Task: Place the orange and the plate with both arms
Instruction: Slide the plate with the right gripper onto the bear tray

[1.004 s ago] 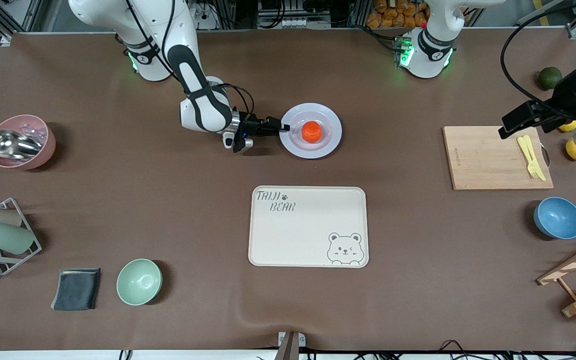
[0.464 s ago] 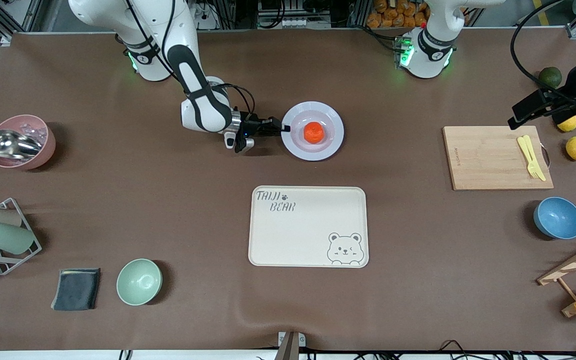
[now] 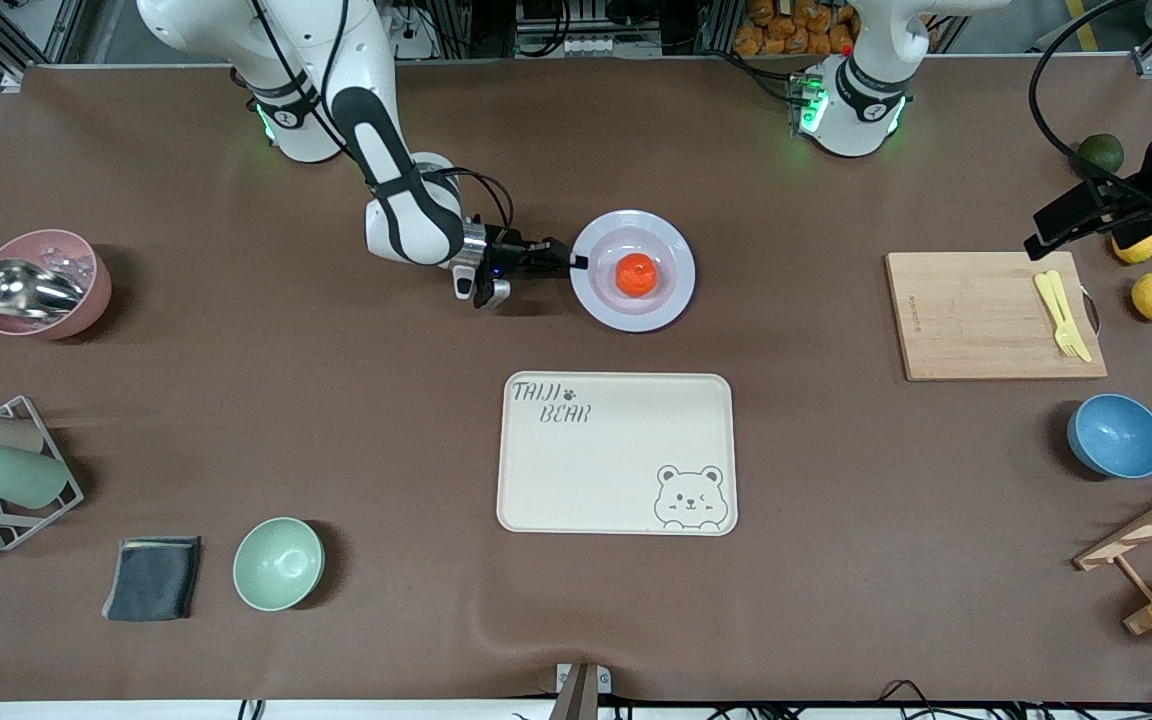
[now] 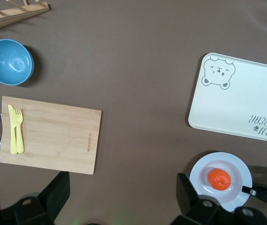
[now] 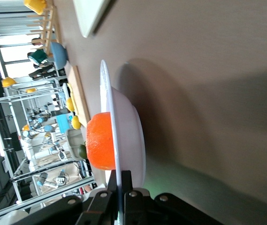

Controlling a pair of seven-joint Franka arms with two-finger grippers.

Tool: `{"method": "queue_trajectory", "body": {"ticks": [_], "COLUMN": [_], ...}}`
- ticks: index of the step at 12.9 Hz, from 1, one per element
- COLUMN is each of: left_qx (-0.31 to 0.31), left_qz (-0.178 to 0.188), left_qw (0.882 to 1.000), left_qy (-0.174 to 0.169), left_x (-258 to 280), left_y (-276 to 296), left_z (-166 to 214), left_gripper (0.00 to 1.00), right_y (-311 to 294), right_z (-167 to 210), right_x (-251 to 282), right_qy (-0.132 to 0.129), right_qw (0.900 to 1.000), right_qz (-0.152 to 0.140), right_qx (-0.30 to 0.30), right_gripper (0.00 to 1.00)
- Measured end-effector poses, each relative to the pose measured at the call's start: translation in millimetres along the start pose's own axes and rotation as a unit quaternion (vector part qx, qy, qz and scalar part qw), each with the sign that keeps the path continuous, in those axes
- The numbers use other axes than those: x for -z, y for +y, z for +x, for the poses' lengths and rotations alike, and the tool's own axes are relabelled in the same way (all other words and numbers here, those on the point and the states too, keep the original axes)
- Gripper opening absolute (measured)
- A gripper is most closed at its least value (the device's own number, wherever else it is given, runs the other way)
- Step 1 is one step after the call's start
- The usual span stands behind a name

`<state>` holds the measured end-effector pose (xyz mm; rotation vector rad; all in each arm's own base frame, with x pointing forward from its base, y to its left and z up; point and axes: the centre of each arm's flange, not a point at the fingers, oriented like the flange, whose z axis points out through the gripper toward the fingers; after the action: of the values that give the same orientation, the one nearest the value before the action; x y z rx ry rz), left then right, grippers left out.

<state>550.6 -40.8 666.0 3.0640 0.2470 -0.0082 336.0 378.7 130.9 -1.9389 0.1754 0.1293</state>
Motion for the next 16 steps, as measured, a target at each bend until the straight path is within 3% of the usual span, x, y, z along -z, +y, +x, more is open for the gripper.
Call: {"method": "queue_trajectory", "body": {"ticks": [8,16], "left_qx": [-0.001,-0.004], "left_qz": [0.0,0.0], "left_qw": [1.0,1.0], "left_qy": [0.001,0.001], "left_x": [-0.1,-0.2], "left_y": [0.9,4.0], "left_z": [0.0,-0.6], "left_gripper": [1.0,1.0], "right_y": [-32.7,-66.7], "right_z": [12.7,93.8], "right_x": [3.3,37.8], "right_qy": [0.032,0.104], "right_qw": [0.999,0.992], "right_qz": [0.033,0.074], "right_qx": [0.001,-0.022], "right_gripper": [0.05,0.05]}}
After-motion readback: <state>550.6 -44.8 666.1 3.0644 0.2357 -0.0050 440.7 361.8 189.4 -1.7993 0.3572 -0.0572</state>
